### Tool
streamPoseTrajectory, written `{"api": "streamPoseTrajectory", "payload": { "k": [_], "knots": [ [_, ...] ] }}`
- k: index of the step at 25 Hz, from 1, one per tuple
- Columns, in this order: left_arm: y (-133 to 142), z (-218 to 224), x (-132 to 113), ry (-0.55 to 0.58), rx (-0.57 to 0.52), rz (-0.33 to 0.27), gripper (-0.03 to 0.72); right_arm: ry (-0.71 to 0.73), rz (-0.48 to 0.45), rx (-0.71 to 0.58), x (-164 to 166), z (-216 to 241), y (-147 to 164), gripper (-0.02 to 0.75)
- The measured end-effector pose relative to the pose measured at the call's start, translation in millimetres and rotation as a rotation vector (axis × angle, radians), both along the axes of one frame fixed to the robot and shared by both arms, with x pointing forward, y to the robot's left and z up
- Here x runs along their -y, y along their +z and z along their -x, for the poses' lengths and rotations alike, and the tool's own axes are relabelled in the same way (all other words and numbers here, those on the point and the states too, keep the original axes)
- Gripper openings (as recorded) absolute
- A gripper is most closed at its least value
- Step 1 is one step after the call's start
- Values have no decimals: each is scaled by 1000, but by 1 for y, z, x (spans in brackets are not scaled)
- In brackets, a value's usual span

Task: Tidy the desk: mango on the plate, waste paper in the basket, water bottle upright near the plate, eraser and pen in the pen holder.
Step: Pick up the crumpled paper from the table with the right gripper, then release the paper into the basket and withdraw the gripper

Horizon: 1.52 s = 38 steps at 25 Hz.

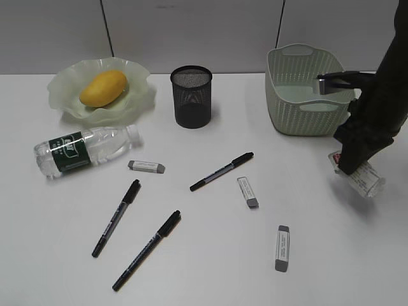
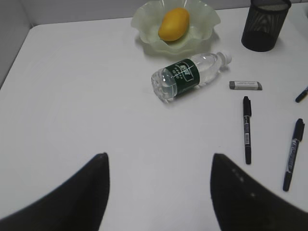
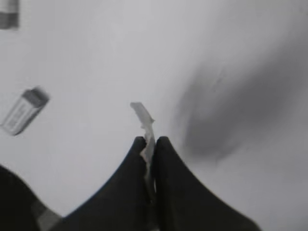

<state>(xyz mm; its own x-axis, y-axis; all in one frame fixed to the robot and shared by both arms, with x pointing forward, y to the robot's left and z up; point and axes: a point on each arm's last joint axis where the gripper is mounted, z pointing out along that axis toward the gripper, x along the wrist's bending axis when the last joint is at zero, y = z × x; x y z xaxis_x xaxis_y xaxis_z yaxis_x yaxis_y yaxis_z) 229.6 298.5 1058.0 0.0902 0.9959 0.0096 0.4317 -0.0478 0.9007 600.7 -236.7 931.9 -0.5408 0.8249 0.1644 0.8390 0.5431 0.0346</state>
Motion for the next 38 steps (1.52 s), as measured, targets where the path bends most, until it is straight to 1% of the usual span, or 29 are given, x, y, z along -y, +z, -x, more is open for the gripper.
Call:
{"api": "streamPoseTrajectory", "payload": {
  "k": [4, 8, 10, 12, 16, 17, 19, 24, 25, 27, 28, 30, 32, 33, 35, 38],
  "knots": [
    [0, 0, 0, 0, 0, -1, 498, -63, -57, -26, -4, 11, 35, 36],
    [0, 0, 0, 0, 0, -1, 498, -189, -84, 45, -6, 8, 68, 36],
    [0, 0, 0, 1, 0, -2, 498, -271, -106, 130, -7, -5, 84, 36],
    [0, 0, 0, 2, 0, -2, 498, -335, -141, 254, -8, -20, 104, 36],
    [0, 0, -1, 4, 0, -5, 498, -411, -214, 466, -11, -49, 141, 35],
    [0, 0, -1, 5, 0, -7, 498, -429, -222, 497, -11, -58, 145, 35],
    [0, 0, -1, 5, 0, -7, 498, -454, -216, 533, -11, -74, 142, 35],
    [0, 0, -1, 6, 0, -8, 498, -500, -146, 565, -8, -110, 114, 41],
    [0, 0, -1, 6, 0, -8, 498, -503, -133, 567, -7, -114, 110, 56],
    [0, 0, -1, 6, 0, -8, 498, -510, -121, 564, -7, -122, 101, 120],
    [0, 0, -1, 6, 0, -8, 498, -513, -120, 563, -7, -124, 98, 178],
    [0, 0, -1, 6, 0, -8, 498, -528, -120, 556, -7, -127, 91, 316],
    [0, 0, -1, 6, 0, -8, 498, -543, -122, 553, -7, -128, 88, 470],
    [0, 0, -1, 6, 0, -8, 498, -546, -122, 553, -7, -128, 88, 530],
    [0, 0, -1, 6, 0, -8, 498, -548, -122, 556, -7, -129, 88, 584],
    [0, 0, -1, 6, 0, -8, 498, -547, -116, 540, -7, -127, 88, 591]
  ]
}}
